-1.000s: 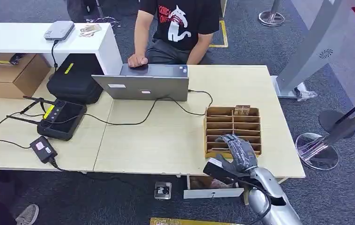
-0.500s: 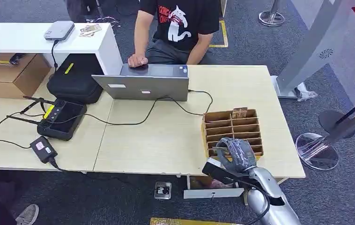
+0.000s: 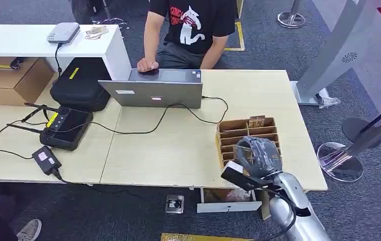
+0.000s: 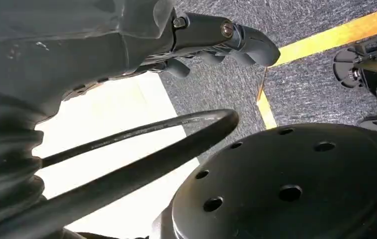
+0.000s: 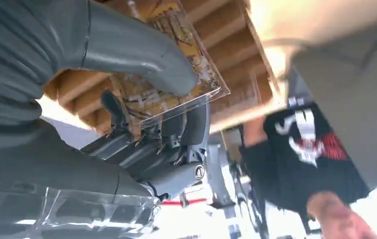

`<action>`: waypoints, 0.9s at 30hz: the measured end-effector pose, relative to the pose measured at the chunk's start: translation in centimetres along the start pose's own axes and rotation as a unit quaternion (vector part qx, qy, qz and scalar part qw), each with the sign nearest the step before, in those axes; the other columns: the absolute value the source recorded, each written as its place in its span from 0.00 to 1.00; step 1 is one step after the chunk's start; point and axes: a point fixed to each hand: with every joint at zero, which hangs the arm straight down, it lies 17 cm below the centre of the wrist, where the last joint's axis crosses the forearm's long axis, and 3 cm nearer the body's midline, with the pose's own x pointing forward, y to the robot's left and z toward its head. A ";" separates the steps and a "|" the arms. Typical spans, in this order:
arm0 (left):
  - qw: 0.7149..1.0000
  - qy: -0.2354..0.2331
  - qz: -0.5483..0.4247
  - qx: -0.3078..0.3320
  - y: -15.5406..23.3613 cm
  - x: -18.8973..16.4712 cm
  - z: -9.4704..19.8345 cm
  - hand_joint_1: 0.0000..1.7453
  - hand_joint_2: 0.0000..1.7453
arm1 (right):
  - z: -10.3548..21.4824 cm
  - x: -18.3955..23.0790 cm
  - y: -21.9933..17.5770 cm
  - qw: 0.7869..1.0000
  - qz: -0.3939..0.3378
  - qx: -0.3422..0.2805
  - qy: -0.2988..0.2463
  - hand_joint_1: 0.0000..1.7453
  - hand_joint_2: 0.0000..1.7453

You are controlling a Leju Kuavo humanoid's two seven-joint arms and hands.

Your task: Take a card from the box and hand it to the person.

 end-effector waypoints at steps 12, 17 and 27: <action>1.000 0.003 -0.020 -0.001 0.0 -0.1 0.0 0.00 1.00 | -2.4 2.0 -10.7 0.991 0.042 -0.116 -0.050 0.80 1.00; 0.999 0.003 -0.035 -0.001 0.1 0.1 0.0 0.00 1.00 | -4.1 2.9 -13.4 0.987 0.055 -0.133 -0.070 0.91 1.00; 0.999 0.004 -0.051 0.000 0.5 0.6 0.0 0.00 1.00 | -10.2 3.3 -15.3 0.988 0.042 -0.127 -0.079 0.89 1.00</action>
